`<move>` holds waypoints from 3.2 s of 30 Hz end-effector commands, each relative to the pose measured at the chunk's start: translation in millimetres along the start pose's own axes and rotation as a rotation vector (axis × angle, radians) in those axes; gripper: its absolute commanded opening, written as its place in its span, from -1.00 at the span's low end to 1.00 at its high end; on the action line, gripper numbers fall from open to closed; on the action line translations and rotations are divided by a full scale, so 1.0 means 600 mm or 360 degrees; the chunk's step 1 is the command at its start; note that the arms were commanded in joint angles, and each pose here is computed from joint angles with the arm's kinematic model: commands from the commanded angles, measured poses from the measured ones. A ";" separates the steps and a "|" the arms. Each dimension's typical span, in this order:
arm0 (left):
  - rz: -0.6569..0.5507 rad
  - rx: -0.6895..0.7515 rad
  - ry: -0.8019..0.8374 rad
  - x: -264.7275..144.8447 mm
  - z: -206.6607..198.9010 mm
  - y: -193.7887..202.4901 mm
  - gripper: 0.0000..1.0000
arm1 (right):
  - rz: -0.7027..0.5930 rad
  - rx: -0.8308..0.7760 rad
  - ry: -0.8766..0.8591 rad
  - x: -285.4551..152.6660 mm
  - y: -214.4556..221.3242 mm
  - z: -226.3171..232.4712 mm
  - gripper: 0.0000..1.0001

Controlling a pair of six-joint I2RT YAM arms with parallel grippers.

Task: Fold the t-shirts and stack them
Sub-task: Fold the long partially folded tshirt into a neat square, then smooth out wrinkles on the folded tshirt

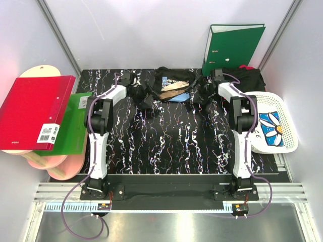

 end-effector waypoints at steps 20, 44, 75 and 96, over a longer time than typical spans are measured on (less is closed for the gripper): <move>-0.0178 0.0011 0.0059 -0.049 -0.060 -0.051 0.98 | 0.0507 0.0109 -0.0053 0.008 0.107 0.000 -1.00; -0.0240 0.0183 0.0033 -0.136 -0.071 -0.037 0.98 | 0.0370 -0.0512 0.0507 -0.241 0.203 0.033 0.99; -0.0161 0.0192 0.0091 -0.019 -0.094 -0.053 -0.46 | -0.0011 -0.0531 0.0324 -0.095 0.097 0.060 0.43; -0.0195 0.0242 0.0186 -0.041 -0.131 -0.049 -1.00 | -0.0089 -0.0535 0.0123 -0.104 0.098 0.093 -1.00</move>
Point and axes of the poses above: each gripper's point midway between its finger pads, its own x axis out along the fingers, its own z axis along the line the jaws close on, y = z × x, the point moved 6 cm from there along -x, back along the fingers, and after that the axes turned 4 degrees about x, right-handed, at the moved point
